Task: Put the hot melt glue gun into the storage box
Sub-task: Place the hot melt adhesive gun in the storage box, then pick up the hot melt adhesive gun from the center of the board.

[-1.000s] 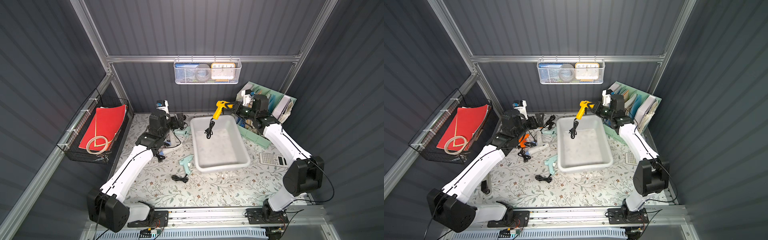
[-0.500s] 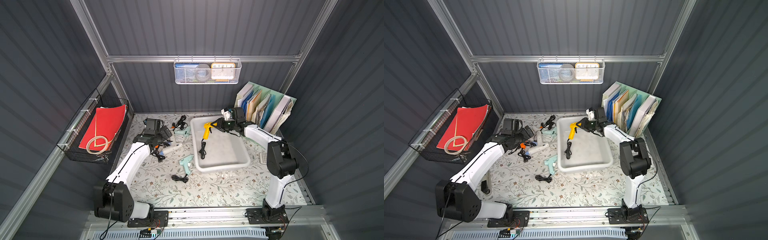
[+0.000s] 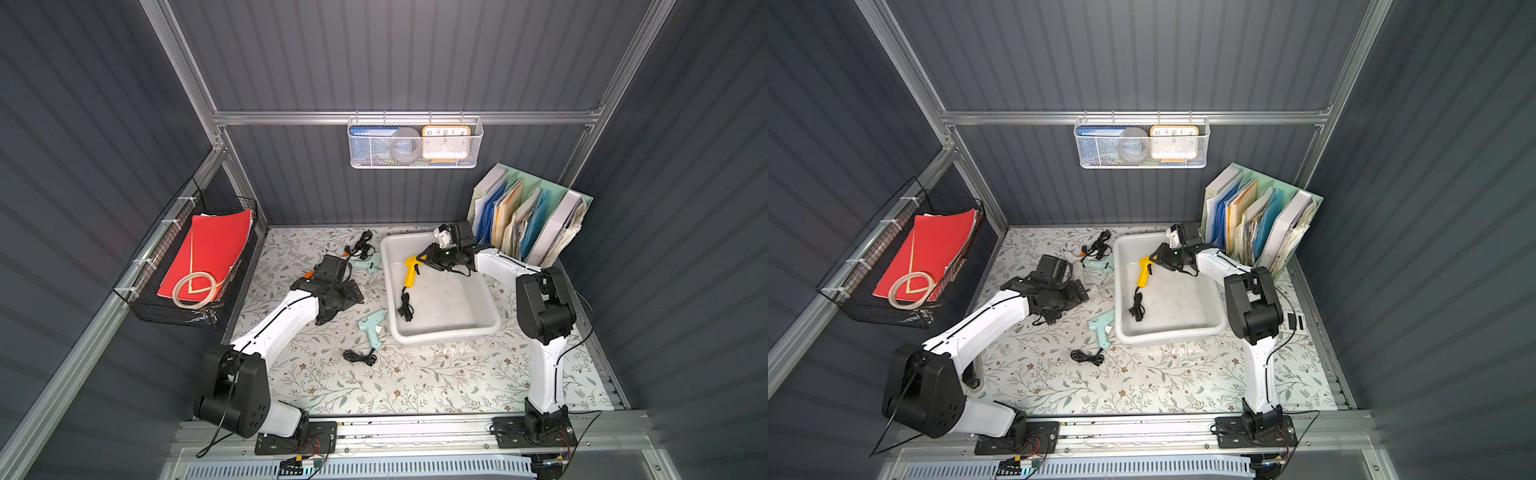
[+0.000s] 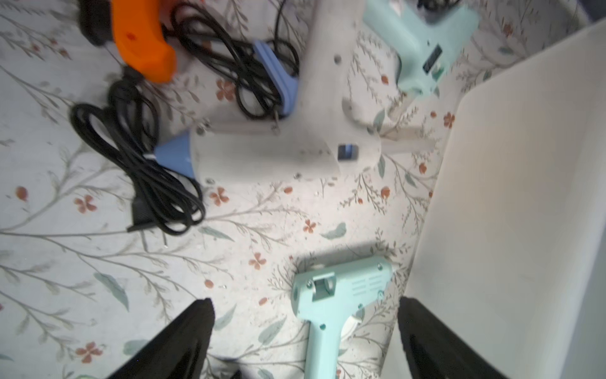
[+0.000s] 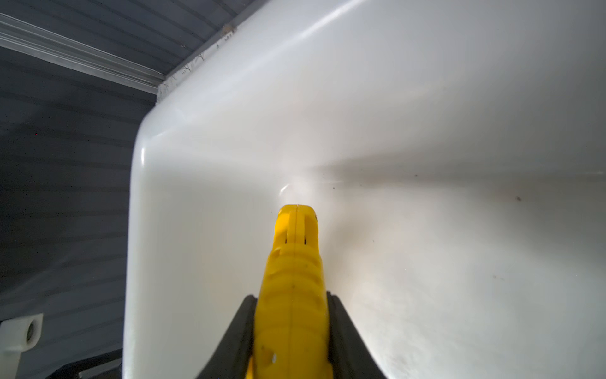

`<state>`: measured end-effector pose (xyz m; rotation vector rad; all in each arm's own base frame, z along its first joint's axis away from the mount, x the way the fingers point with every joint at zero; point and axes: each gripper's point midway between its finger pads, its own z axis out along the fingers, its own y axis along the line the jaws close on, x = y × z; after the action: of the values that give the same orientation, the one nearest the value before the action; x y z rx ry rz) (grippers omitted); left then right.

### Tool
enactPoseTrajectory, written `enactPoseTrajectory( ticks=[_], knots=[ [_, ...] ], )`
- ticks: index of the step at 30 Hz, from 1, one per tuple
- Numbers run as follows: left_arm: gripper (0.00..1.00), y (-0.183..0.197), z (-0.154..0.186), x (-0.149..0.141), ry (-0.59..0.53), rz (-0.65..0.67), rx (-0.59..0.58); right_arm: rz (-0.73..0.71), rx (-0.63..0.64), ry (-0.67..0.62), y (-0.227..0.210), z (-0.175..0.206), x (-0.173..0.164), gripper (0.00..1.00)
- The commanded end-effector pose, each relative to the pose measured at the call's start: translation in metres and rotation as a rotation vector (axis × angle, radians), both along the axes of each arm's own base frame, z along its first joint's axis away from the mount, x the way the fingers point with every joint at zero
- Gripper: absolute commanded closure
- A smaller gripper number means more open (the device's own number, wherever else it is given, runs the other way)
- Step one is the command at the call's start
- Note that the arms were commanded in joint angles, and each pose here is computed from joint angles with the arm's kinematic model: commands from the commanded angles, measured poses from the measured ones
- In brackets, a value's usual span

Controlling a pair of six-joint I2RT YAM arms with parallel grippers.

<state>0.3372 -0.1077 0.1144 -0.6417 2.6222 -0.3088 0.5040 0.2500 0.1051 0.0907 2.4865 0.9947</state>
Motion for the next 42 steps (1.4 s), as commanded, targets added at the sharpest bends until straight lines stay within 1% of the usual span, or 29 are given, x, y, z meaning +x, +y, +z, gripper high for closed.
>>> enactPoseTrajectory(
  ticks=[1, 3, 6, 9, 13, 17, 18, 20, 25, 27, 28, 30, 32, 35, 37, 39, 42],
  knots=[
    [0.1, -0.006, -0.021, -0.022, 0.097, 0.016, 0.029, -0.038, -0.144, -0.009, -0.016, -0.008, 0.004, 0.64],
    [0.12, -0.013, -0.026, -0.029, 0.112, 0.005, 0.021, -0.067, -0.201, 0.0, -0.025, -0.012, 0.004, 0.53],
    [0.16, -0.022, -0.031, -0.037, 0.127, -0.012, 0.008, -0.106, -0.266, -0.003, -0.037, -0.012, 0.004, 0.4],
    [0.19, -0.037, -0.037, -0.044, 0.145, -0.05, -0.01, -0.124, -0.322, -0.013, -0.045, -0.009, 0.002, 0.33],
    [0.21, -0.06, -0.047, -0.059, 0.185, -0.115, -0.006, -0.134, -0.387, -0.033, -0.054, 0.006, -0.005, 0.27],
    [0.24, -0.071, -0.056, -0.08, 0.227, -0.152, 0.014, -0.168, -0.458, -0.102, -0.065, 0.031, -0.015, 0.2],
    [0.25, -0.071, -0.058, -0.083, 0.233, -0.155, 0.016, -0.176, -0.475, -0.12, -0.067, 0.037, -0.018, 0.17],
    [0.28, -0.072, -0.061, -0.087, 0.239, -0.158, 0.016, -0.19, -0.497, -0.15, -0.071, 0.049, -0.024, 0.01],
    [0.36, -0.075, -0.076, -0.09, 0.257, -0.161, 0.028, -0.213, -0.506, -0.243, -0.072, 0.082, -0.034, 0.01],
    [0.43, -0.073, -0.08, -0.088, 0.26, -0.157, 0.048, -0.214, -0.502, -0.293, -0.069, 0.096, -0.037, 0.01],
    [0.45, -0.073, -0.082, -0.087, 0.258, -0.156, 0.052, -0.212, -0.502, -0.308, -0.068, 0.1, -0.039, 0.01],
    [0.47, -0.073, -0.085, -0.083, 0.249, -0.153, 0.063, -0.206, -0.5, -0.335, -0.065, 0.11, -0.043, 0.01],
    [0.47, -0.073, -0.086, -0.08, 0.241, -0.152, 0.073, -0.203, -0.495, -0.358, -0.062, 0.117, -0.047, 0.01],
    [0.5, -0.069, -0.09, -0.078, 0.243, -0.142, 0.099, -0.196, -0.484, -0.378, -0.058, 0.123, -0.051, 0.01],
    [0.53, -0.067, -0.094, -0.082, 0.262, -0.134, 0.1, -0.192, -0.486, -0.383, -0.057, 0.124, -0.054, 0.01],
    [0.56, -0.063, -0.1, -0.091, 0.294, -0.091, 0.086, -0.187, -0.492, -0.384, -0.056, 0.124, -0.056, 0.01],
    [0.57, -0.054, -0.102, -0.094, 0.29, -0.068, 0.12, -0.184, -0.494, -0.386, -0.055, 0.123, -0.059, 0.01]
  ],
)
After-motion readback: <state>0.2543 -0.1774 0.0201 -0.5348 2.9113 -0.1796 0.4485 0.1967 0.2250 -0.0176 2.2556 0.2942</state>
